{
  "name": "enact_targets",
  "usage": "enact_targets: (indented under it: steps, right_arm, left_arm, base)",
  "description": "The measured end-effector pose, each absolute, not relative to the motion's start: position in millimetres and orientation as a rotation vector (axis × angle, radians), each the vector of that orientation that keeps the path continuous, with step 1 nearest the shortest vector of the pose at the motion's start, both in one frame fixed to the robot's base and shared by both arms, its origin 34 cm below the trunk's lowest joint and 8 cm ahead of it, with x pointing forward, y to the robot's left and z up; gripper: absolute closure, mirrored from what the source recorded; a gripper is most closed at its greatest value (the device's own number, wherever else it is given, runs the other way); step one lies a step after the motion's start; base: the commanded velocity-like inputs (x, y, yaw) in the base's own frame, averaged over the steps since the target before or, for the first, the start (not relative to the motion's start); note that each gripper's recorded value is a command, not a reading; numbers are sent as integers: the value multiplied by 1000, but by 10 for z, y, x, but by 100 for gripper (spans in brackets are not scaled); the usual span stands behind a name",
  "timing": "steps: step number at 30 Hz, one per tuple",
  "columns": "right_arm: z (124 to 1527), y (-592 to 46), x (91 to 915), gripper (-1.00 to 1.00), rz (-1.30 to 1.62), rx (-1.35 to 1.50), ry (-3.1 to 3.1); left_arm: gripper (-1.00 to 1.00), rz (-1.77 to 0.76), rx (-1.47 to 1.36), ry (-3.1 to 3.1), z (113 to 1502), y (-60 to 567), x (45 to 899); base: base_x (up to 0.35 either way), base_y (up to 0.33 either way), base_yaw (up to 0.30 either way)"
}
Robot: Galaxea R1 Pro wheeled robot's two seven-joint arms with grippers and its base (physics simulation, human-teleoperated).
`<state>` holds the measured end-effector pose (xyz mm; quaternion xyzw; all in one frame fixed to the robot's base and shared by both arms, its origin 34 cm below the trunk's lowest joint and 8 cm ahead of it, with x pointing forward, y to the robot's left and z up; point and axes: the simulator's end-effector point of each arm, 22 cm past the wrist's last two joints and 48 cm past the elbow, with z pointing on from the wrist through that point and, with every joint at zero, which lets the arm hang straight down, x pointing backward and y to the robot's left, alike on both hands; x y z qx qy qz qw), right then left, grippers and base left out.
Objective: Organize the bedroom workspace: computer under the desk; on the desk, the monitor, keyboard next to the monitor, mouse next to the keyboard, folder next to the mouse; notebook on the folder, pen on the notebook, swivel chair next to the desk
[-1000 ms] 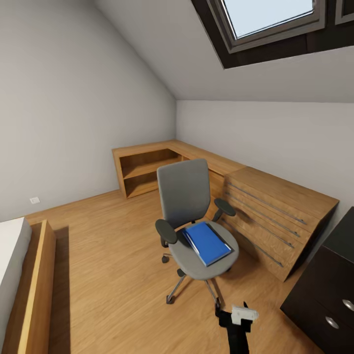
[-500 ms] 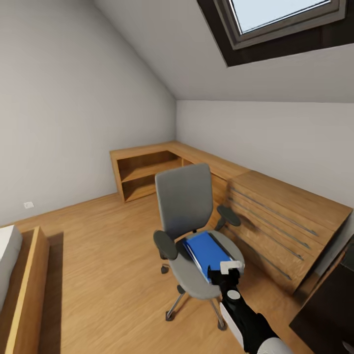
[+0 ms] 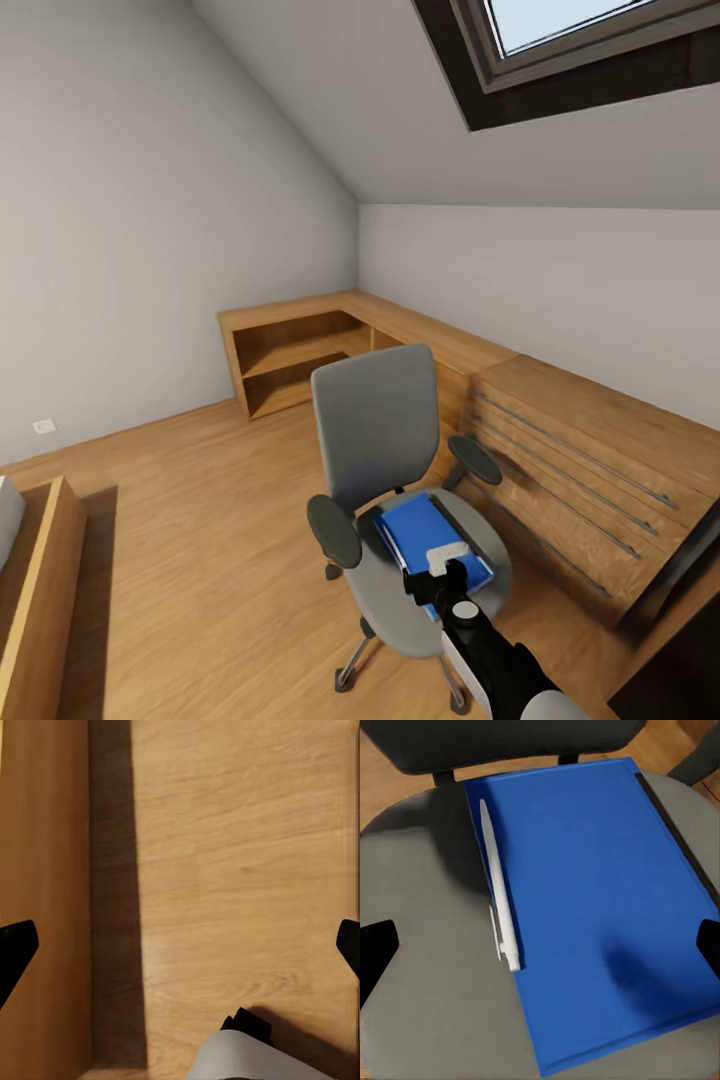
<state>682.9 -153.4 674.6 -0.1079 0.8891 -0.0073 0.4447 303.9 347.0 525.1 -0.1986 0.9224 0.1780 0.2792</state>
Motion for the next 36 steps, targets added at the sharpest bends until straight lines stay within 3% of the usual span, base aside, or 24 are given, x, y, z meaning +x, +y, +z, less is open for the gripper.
enact_targets:
  steps: [3, 12, 36]
  right_arm:
    - [6716, -1409, 6797, -100, 0, -280, 2216]
    - [6579, -1206, 6751, -100, 10, -363, 2197]
    - [6252, -1179, 6787, -100, 18, -358, 2148]
  left_arm:
    - [-100, 424, -552, 2352, 5501, 3472, 3570]
    - [-100, 372, -561, 2184, 5844, 3605, 4125]
    - [-100, 333, -625, 2111, 5768, 3792, 4012]
  base:
    - [7, 0, 0]
    - [0, 0, 0]
    - [0, 0, 24]
